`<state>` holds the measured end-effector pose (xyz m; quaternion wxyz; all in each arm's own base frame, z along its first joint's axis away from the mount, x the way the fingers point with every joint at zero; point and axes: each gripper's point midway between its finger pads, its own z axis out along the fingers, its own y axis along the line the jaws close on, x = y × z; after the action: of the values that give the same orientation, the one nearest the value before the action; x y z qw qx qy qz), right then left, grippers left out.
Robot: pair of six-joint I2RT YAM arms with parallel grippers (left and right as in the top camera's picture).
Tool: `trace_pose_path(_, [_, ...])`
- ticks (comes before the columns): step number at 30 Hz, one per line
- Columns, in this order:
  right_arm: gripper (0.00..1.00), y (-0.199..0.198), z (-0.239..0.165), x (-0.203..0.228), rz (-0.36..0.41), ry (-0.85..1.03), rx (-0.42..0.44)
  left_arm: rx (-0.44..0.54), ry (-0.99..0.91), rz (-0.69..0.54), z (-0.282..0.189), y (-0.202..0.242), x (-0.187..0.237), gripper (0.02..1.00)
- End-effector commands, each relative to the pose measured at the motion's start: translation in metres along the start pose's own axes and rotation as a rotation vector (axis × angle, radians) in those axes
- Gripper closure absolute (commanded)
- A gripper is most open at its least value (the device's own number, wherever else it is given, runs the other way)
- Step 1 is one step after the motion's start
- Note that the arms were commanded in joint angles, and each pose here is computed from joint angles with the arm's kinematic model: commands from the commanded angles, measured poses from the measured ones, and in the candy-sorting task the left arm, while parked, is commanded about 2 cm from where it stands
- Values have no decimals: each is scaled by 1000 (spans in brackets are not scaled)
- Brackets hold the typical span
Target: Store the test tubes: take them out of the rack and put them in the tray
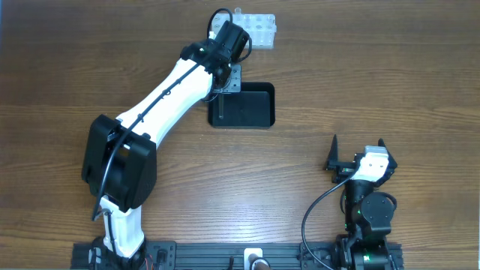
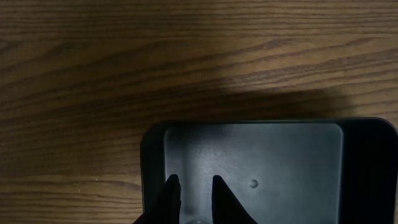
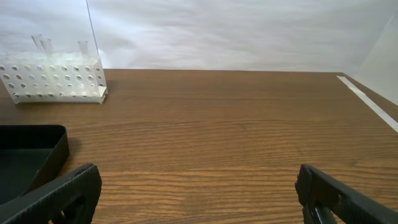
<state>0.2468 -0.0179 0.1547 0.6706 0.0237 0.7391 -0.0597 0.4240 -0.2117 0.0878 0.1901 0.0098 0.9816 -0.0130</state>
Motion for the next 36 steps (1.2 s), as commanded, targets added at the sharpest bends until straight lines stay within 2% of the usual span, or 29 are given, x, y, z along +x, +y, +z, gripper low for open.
trace_pose_path(1, [9, -1, 0, 3, -4, 4, 2, -44, 44, -13, 22, 9, 10, 978])
trace_pose_path(23, [9, -1, 0, 3, -4, 4, 2, -68, 79, -22, 54, 15, 15, 956])
trace_pose_path(33, [9, -1, 0, 3, -4, 4, 2, -64, 70, -24, 57, 14, 13, 838])
trace_pose_path(36, [9, -1, 0, 3, -4, 4, 2, -58, 60, -26, 56, 13, 11, 761])
